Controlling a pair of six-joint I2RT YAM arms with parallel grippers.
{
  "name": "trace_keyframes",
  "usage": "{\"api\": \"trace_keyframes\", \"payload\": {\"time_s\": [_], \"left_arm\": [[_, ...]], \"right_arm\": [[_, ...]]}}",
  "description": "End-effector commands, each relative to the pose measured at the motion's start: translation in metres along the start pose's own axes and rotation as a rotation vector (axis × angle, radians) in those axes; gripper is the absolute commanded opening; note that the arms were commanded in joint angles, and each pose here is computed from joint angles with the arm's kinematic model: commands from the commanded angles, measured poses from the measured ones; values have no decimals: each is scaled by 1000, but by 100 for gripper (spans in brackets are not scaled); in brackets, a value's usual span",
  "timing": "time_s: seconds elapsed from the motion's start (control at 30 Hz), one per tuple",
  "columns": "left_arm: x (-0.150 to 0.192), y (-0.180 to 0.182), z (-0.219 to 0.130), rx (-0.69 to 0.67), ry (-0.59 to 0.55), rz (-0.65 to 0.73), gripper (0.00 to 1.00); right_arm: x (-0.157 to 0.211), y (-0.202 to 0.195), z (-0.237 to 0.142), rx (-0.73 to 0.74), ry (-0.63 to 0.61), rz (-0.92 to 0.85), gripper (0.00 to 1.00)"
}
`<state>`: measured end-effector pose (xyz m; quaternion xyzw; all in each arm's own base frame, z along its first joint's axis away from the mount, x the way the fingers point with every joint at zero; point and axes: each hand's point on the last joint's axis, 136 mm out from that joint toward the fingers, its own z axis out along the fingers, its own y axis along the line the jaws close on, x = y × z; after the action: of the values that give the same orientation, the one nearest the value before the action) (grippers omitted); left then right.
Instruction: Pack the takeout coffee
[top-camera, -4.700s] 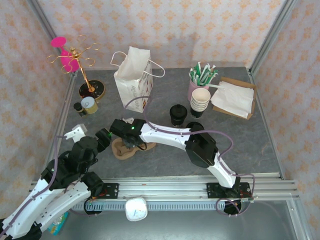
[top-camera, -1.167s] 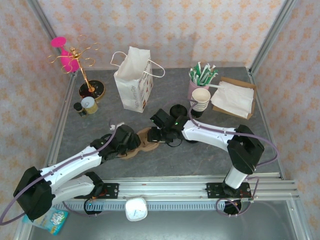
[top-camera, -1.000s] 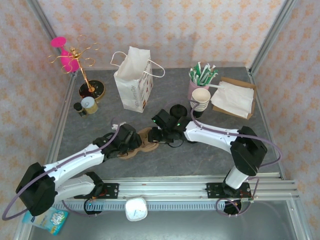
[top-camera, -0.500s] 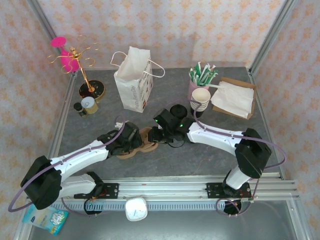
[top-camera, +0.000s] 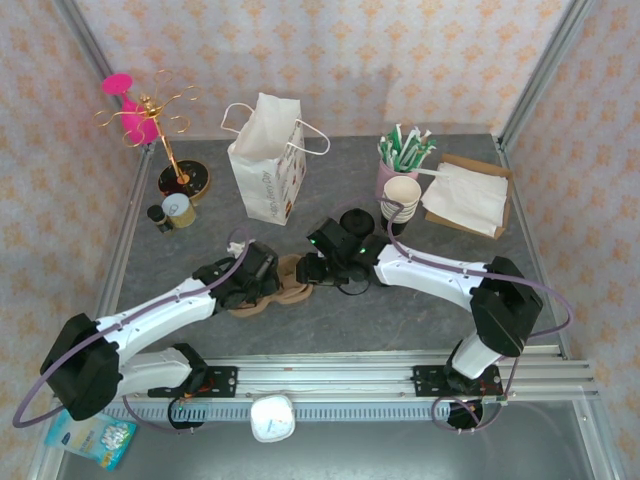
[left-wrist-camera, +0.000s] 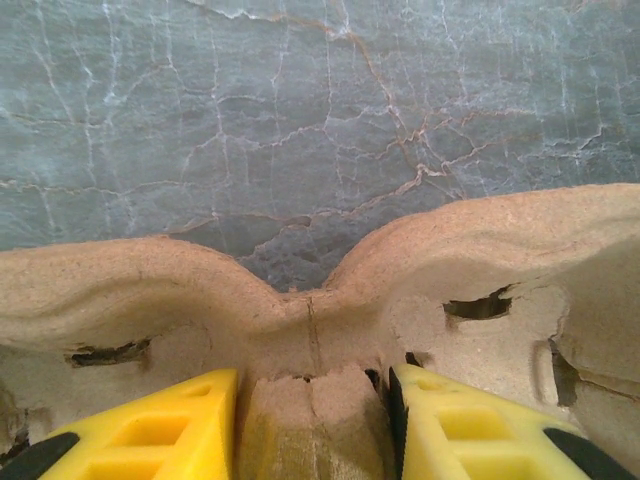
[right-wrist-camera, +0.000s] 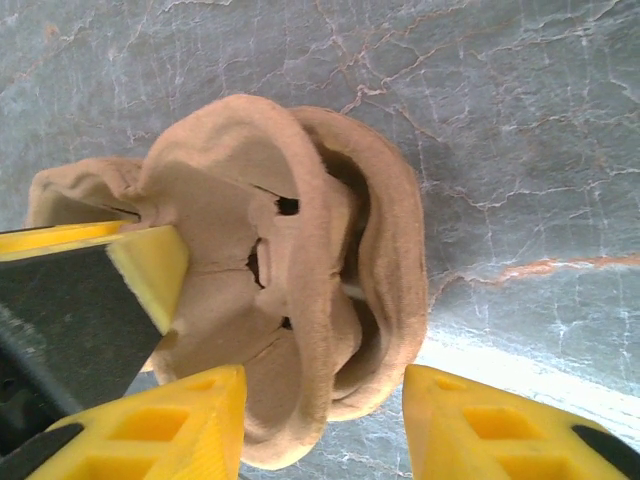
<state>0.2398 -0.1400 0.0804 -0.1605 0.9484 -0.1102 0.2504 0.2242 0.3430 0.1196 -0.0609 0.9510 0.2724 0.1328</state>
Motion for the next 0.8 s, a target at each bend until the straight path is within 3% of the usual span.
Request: {"api": "trace_keyframes", "payload": {"time_s": [0.0,0.17,0.33,0.77], "left_arm": [[-14,-1,-15,-9,-54,12,40],[-13,-9,-17,44,-51,-7,40],[-11,-1,-12,20,-53,-11,40],[2,-9,0,83,-11,-50,42]], "right_arm": [[-17,7,-22,-13,-72,3,48],[-19,-6,-22,28,-78,28,49],[-16,19,-32,-129,-66,31,57],[-10,14,-19,-125,-35,55,50]]}}
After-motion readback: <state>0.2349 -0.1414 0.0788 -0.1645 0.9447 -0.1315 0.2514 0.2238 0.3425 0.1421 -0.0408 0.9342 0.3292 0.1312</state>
